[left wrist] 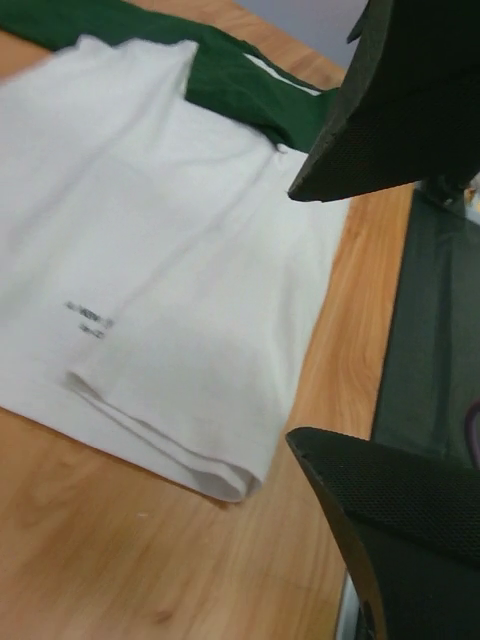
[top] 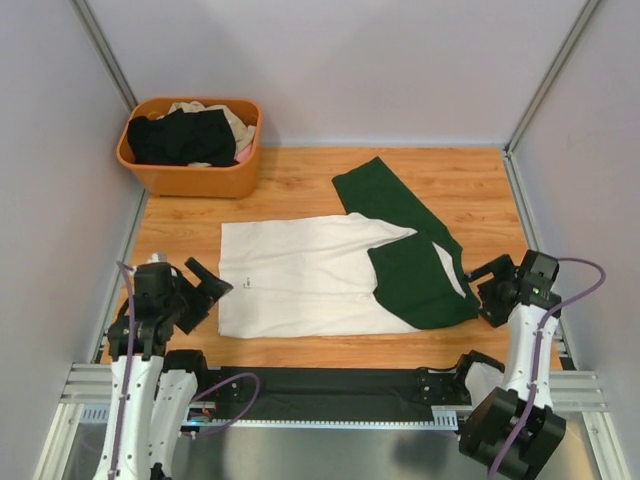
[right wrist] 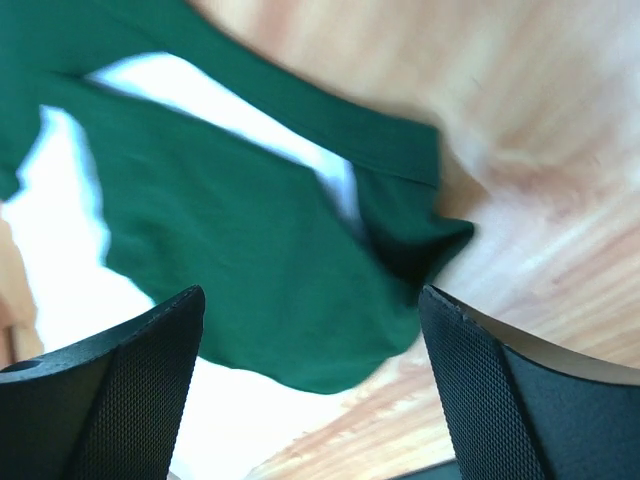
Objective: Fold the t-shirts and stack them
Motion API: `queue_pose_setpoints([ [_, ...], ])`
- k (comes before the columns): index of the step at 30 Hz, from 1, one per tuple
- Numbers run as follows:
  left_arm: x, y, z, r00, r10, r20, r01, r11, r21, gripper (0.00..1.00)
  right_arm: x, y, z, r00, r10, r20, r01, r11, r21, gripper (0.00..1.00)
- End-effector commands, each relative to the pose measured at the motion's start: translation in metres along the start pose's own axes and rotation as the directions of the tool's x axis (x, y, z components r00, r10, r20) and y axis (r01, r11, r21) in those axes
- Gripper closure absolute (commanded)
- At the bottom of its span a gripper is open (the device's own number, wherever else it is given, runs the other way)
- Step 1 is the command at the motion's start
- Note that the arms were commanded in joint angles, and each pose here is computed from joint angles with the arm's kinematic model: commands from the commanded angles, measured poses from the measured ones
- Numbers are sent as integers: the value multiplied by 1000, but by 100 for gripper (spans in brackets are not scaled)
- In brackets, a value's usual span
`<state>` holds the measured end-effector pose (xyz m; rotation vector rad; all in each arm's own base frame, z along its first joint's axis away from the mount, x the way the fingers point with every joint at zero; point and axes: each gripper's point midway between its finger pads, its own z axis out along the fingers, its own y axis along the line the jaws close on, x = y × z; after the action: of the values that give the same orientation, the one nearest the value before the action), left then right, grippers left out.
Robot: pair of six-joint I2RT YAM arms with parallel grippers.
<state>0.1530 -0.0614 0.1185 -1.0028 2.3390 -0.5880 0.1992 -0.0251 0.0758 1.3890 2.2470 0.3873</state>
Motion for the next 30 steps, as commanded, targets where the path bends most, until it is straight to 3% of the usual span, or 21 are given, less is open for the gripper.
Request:
queue_pose_setpoints([
  [1,-44,-26,-55,963,176,206,-181,984,3,0,-46,50,-35,984,-46,171,70,988,-136,11],
  [4,-68,-47,-70,909,329,255,-338,941,-10,2,-64,112,-51,960,-172,220,228,937,-263,13],
  [8,-97,-48,-60,824,508,253,-493,861,-124,4,-59,199,-34,852,-473,225,513,840,-176,12],
  [11,-104,-55,-49,815,528,239,-516,849,-114,5,-65,266,0,797,-572,194,601,783,-159,12],
  [12,-103,-58,-46,813,534,234,-527,845,-97,7,-61,272,40,786,-605,123,617,776,-131,12],
  [13,-102,-59,-39,815,535,222,-531,843,-82,8,-77,318,26,746,-634,206,665,725,-179,12],
  [14,-102,-58,-37,820,532,214,-527,846,-85,8,-73,336,36,721,-661,210,693,694,-193,12],
  [15,-102,-56,-36,821,532,208,-525,846,-91,9,-70,346,74,697,-695,175,717,672,-186,12],
  [16,-102,-55,-36,820,534,204,-526,845,-95,11,-82,386,60,659,-702,270,752,627,-206,12],
  [17,-101,-55,-36,821,533,205,-526,845,-92,11,-87,405,63,641,-706,302,767,605,-213,12],
  [18,-101,-56,-37,820,532,212,-526,846,-88,11,-83,404,107,637,-727,256,771,606,-199,12],
  [19,-99,-57,-38,816,534,223,-531,844,-74,11,-93,436,90,626,-700,343,778,587,-224,12],
  [21,-100,-59,-39,813,532,236,-533,844,-68,11,-85,441,133,628,-705,329,778,580,-243,11],
  [25,-98,-60,-37,814,535,225,-537,841,-57,12,-74,473,170,573,-671,470,816,520,-252,6],
  [26,-98,-60,-36,816,534,221,-537,842,-54,13,-66,465,198,576,-685,445,815,525,-247,5],
  [30,-96,-61,-34,816,537,213,-541,840,-45,14,-49,475,231,595,-663,454,802,529,-278,2],
])
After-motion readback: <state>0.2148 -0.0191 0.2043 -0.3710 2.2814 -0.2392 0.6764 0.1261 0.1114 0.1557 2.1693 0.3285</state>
